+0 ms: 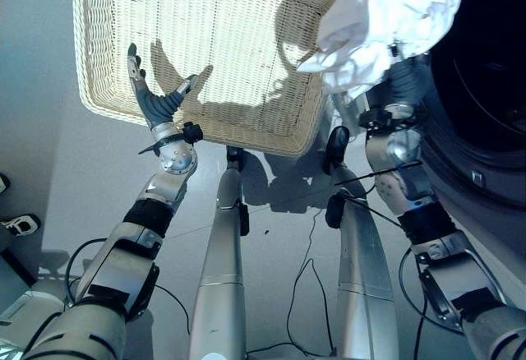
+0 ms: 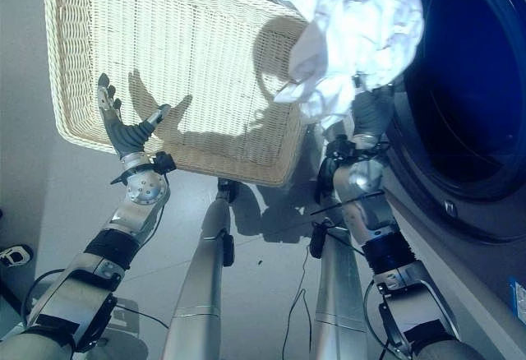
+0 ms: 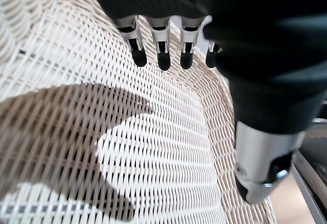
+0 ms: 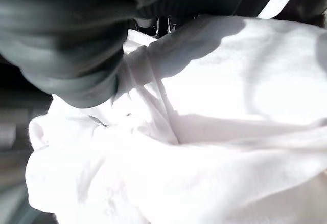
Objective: Put the clothes into the washing machine.
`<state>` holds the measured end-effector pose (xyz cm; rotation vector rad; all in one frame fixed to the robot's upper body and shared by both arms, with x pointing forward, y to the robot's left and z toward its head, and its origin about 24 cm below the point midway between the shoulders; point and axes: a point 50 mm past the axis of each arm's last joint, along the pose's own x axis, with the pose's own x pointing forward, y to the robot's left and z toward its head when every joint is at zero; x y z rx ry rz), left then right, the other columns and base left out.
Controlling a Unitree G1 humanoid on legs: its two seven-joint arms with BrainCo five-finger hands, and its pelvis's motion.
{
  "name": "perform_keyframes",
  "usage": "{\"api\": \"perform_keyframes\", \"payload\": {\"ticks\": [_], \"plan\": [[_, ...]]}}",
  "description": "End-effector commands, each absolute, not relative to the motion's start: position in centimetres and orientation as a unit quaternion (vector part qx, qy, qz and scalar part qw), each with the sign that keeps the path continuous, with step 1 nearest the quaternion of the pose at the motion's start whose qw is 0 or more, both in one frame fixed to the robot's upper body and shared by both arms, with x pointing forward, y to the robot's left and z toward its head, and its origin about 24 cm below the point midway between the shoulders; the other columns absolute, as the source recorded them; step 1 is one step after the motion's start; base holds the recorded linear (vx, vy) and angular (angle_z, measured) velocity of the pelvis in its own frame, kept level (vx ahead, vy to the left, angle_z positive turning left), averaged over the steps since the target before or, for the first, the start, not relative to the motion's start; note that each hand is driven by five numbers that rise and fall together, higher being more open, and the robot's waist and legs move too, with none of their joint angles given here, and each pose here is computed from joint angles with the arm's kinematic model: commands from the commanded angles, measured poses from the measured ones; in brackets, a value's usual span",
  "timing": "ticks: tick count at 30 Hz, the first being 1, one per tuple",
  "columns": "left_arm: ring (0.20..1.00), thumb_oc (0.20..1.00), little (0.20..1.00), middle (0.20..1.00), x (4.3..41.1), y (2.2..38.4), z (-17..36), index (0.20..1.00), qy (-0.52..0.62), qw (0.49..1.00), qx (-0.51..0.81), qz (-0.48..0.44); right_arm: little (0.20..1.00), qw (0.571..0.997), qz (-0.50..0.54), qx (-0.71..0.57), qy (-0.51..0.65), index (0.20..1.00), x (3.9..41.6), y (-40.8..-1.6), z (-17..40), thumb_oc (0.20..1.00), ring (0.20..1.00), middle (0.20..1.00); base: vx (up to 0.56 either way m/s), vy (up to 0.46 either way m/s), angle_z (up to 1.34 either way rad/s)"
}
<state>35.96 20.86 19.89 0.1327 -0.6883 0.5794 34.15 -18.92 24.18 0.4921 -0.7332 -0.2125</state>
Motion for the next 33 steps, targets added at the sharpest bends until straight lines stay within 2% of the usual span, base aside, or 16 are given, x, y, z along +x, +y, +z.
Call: {"api": "perform_keyframes", "payload": {"ticks": [1, 4, 7, 10, 12, 13, 15, 18, 20, 21, 22, 29, 33], "plan": [[1.0, 1.0, 1.0, 1.0, 35.6, 21.7, 21.6, 1.0, -0.371, 0.882, 0.073, 0.281, 0.2, 0.84, -0.106, 0.342, -0.407, 0.2, 33.0, -22.1, 25.7, 0.2, 0.2, 0.2, 0.0, 0.0, 0.0], [1.0, 1.0, 1.0, 1.0, 35.7, 21.9, 21.8, 1.0, -0.371, 0.882, 0.078, 0.28, 0.2, 0.814, -0.152, 0.403, -0.391, 0.2, 33.8, -25.1, 24.8, 0.2, 0.2, 0.2, 0.0, -0.017, -0.02], [1.0, 1.0, 1.0, 1.0, 35.8, 22.1, 22.0, 1.0, -0.371, 0.882, 0.079, 0.28, 0.2, 0.813, -0.166, 0.42, -0.367, 0.2, 34.5, -26.1, 24.3, 0.2, 0.2, 0.2, 0.0, 0.0, 0.0], [1.0, 1.0, 1.0, 1.0, 36.2, 22.1, 22.9, 1.0, -0.373, 0.883, 0.081, 0.272, 0.2, 0.831, -0.199, 0.439, -0.276, 0.2, 36.5, -27.6, 23.1, 0.2, 0.2, 0.2, 0.0, -0.028, -0.05], [1.0, 1.0, 1.0, 1.0, 36.4, 22.1, 23.2, 1.0, -0.373, 0.885, 0.084, 0.266, 0.2, 0.822, -0.226, 0.457, -0.255, 0.2, 36.9, -28.6, 23.5, 0.2, 0.2, 0.2, 0.01, -0.048, -0.02], [1.0, 1.0, 1.0, 1.0, 36.5, 22.3, 23.3, 1.0, -0.37, 0.888, 0.093, 0.258, 0.2, 0.789, -0.279, 0.479, -0.266, 0.2, 36.7, -31.8, 25.8, 0.2, 0.2, 0.2, 0.01, -0.063, 0.0], [1.0, 1.0, 1.0, 1.0, 36.4, 22.4, 23.2, 1.0, -0.369, 0.888, 0.096, 0.256, 0.2, 0.764, -0.303, 0.489, -0.292, 0.2, 36.0, -33.4, 27.5, 0.2, 0.2, 0.2, 0.01, -0.053, 0.0], [1.0, 1.0, 1.0, 1.0, 35.4, 23.8, 21.8, 1.0, -0.37, 0.887, 0.108, 0.256, 0.2, 0.669, -0.405, 0.454, -0.427, 0.2, 31.1, -37.8, 33.0, 0.2, 0.2, 0.2, -0.01, -0.062, 0.0], [1.0, 1.0, 1.0, 1.0, 35.0, 24.3, 21.5, 1.0, -0.368, 0.886, 0.11, 0.259, 0.2, 0.649, -0.423, 0.425, -0.469, 0.2, 29.2, -38.3, 35.1, 0.2, 0.2, 0.2, 0.0, 0.0, 0.0], [1.0, 1.0, 1.0, 1.0, 34.8, 24.6, 21.3, 1.0, -0.367, 0.886, 0.109, 0.262, 0.473, 0.64, -0.43, 0.412, -0.486, 0.473, 28.4, -38.3, 36.2, 0.473, 0.473, 0.473, 0.0, 0.0, 0.0], [1.0, 1.0, 1.0, 1.0, 34.7, 24.8, 21.2, 1.0, -0.365, 0.886, 0.107, 0.264, 1.0, 0.64, -0.433, 0.397, -0.496, 1.0, 27.9, -38.2, 36.9, 1.0, 1.0, 1.0, 0.0, 0.0, 0.0], [1.0, 1.0, 1.0, 1.0, 35.1, 25.1, 21.7, 1.0, -0.357, 0.892, 0.119, 0.251, 1.0, 0.657, -0.437, 0.362, -0.497, 1.0, 27.2, -39.5, 37.0, 1.0, 1.0, 1.0, 0.0, -0.003, 0.0], [1.0, 1.0, 1.0, 1.0, 35.6, 24.8, 22.0, 1.0, -0.354, 0.895, 0.117, 0.245, 1.0, 0.687, -0.466, 0.346, -0.437, 1.0, 28.7, -39.7, 35.2, 1.0, 1.0, 1.0, 0.0, 0.0, 0.01]]}}
